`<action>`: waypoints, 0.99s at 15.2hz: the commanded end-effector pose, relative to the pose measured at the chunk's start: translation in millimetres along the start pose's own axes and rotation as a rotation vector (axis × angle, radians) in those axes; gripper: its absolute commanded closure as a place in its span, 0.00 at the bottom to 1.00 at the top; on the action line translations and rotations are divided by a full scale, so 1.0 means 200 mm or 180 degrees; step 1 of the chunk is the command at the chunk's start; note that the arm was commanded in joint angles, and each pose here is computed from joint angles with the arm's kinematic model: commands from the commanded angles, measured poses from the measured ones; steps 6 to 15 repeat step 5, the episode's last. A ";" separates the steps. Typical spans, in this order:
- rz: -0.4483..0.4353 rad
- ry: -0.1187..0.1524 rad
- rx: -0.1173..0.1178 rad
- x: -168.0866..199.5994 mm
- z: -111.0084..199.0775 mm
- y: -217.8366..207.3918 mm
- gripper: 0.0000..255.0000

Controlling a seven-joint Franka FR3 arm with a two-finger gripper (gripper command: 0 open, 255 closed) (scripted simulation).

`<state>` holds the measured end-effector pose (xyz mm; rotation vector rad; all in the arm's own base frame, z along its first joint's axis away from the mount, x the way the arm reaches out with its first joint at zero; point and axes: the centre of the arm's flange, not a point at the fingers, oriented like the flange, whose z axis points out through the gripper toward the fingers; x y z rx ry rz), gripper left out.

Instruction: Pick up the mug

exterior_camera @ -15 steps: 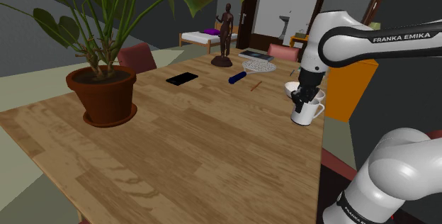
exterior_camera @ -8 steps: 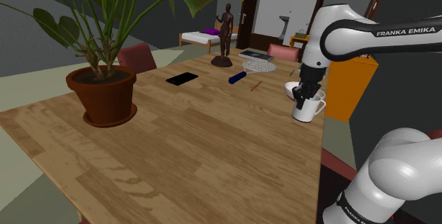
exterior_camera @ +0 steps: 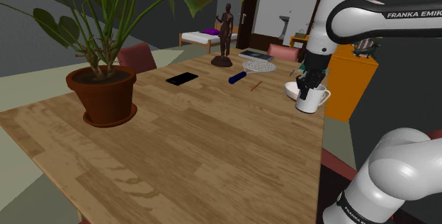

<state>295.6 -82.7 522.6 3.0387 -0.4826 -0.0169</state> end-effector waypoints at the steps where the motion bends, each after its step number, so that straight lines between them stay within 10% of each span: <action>1: 0.0000 0.0000 0.0000 0.00 -0.05 0.00 1.00; 15: 0.0000 0.0000 0.0000 0.00 -0.11 0.01 1.00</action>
